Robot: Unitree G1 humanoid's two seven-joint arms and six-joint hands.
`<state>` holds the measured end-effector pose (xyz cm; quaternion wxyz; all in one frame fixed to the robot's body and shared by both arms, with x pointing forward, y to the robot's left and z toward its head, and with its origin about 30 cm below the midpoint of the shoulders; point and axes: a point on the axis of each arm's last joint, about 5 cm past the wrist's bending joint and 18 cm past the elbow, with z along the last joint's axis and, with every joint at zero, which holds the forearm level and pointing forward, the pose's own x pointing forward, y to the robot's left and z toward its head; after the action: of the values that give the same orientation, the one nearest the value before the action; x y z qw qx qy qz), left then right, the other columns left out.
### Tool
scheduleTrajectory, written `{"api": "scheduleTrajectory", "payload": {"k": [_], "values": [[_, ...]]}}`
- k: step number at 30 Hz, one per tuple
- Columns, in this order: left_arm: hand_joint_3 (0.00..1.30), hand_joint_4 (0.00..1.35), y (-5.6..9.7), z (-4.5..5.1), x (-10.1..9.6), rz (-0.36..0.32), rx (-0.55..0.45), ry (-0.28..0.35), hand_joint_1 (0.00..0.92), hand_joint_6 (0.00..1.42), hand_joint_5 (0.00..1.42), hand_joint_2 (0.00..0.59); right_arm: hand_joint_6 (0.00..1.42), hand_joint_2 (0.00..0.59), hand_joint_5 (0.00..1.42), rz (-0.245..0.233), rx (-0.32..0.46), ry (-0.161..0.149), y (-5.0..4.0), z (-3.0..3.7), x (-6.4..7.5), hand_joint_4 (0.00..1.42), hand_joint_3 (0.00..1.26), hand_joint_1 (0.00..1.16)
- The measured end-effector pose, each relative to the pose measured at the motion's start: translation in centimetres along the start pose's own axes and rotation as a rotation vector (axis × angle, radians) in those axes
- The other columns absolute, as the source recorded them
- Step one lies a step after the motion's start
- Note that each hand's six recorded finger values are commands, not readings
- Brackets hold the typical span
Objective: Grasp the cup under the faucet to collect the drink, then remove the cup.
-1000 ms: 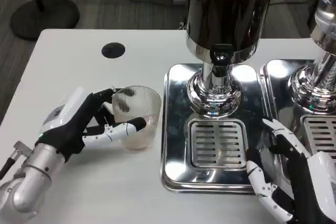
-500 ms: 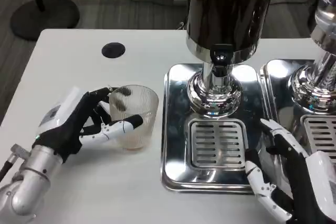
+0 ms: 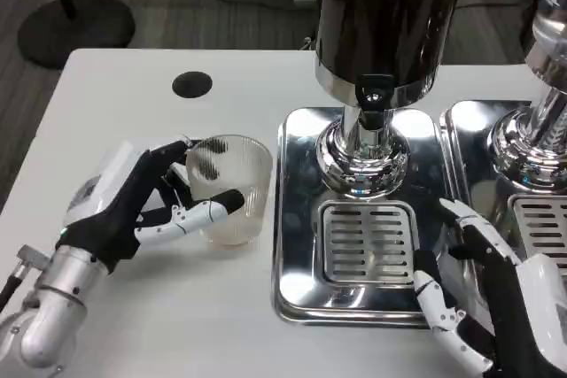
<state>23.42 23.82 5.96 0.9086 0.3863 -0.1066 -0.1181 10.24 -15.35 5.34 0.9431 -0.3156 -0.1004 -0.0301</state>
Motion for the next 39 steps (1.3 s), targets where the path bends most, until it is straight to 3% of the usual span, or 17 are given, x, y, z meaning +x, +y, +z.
{"api": "scheduleTrajectory", "payload": {"k": [11,22,29,39], "values": [[0.4,0.56,-1.1,1.54,1.9,-0.004,-0.046,-0.079,0.277,0.85,0.78,0.184,0.42,0.443,0.24,-0.014,0.005,0.014,-0.06,0.3,-0.6,0.2,0.29,0.43],[0.4,0.56,-3.2,3.48,4.0,-0.107,-0.078,-0.147,0.278,0.85,0.78,0.184,0.42,0.443,0.24,-0.052,0.025,0.017,-0.03,1.16,-1.2,0.2,0.29,0.43],[0.4,0.56,-4.5,4.03,4.3,-0.183,-0.077,-0.149,0.278,0.85,0.78,0.185,0.42,0.439,0.25,-0.064,0.028,0.031,0.02,1.44,-1.6,0.21,0.29,0.42],[0.37,0.52,-5.2,5.08,5.2,-0.24,-0.056,-0.197,0.263,0.71,0.7,0.175,0.42,0.436,0.25,-0.081,0.029,0.036,-0.23,1.78,-2.0,0.21,0.29,0.42]]}}
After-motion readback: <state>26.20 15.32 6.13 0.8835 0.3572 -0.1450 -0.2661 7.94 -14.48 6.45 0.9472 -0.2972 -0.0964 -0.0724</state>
